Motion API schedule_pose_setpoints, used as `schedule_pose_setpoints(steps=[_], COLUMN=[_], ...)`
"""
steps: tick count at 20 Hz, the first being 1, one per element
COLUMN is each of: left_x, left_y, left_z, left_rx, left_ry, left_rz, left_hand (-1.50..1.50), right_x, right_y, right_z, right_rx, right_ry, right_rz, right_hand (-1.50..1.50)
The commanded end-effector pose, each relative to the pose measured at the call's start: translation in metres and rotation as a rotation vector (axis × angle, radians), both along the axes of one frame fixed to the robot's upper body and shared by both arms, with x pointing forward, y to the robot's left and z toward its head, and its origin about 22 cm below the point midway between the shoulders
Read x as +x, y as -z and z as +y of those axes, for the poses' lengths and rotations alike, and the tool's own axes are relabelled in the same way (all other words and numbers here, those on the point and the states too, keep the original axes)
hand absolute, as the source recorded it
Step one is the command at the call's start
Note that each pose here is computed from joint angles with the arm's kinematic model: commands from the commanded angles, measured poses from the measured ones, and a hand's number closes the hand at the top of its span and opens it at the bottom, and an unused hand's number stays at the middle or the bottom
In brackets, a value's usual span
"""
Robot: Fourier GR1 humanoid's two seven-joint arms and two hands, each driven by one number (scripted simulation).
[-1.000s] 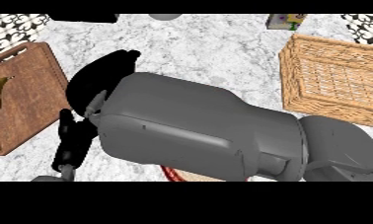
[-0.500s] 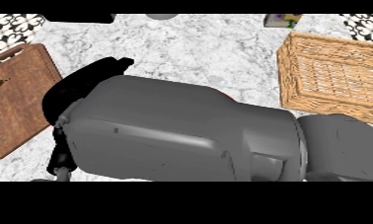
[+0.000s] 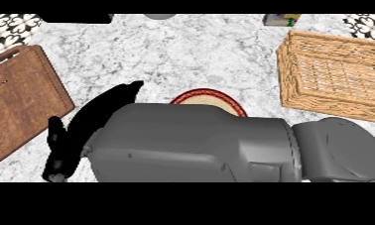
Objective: Pick the squash from the placemat and place it in the basket
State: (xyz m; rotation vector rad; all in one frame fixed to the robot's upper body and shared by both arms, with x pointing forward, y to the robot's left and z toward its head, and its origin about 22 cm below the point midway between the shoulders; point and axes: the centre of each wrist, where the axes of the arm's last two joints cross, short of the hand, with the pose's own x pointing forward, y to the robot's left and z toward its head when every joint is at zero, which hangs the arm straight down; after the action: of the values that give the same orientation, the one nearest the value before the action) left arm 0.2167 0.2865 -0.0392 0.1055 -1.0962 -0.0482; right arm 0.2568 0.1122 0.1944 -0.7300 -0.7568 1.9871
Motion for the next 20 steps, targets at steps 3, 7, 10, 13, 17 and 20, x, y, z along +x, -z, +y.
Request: schedule_pose_setpoints(steps=[3, 7, 10, 13, 17, 20], left_x=[-0.02, -0.012, -0.014, -0.026, -0.017, -0.015], left_y=[0.013, 0.006, 0.018, 0.011, 0.018, 0.016], left_z=[0.013, 0.01, 0.006, 0.007, 0.012, -0.001], left_rx=[0.041, 0.044, 0.023, 0.019, 0.035, 0.026], left_ry=[-0.016, -0.027, -0.041, -0.034, -0.05, -0.048], left_rz=[0.077, 0.089, 0.078, 0.094, 0.084, 0.079], left_hand=[0.0, 0.0, 0.0, 0.0, 0.0, 0.0], right_x=[-0.008, -0.019, -0.012, -0.02, -0.012, -0.016], right_y=[0.029, 0.063, 0.071, 0.088, 0.084, 0.095], right_z=[-0.002, -0.015, -0.018, -0.025, -0.023, -0.029], right_rx=[-0.152, -0.14, -0.164, -0.117, -0.133, -0.106], right_ry=[0.132, 0.133, 0.112, 0.122, 0.131, 0.133], right_rz=[-0.063, -0.045, -0.053, -0.053, -0.069, -0.084], right_hand=[-1.5, -1.5, -1.5, -1.5, -1.5, -1.5])
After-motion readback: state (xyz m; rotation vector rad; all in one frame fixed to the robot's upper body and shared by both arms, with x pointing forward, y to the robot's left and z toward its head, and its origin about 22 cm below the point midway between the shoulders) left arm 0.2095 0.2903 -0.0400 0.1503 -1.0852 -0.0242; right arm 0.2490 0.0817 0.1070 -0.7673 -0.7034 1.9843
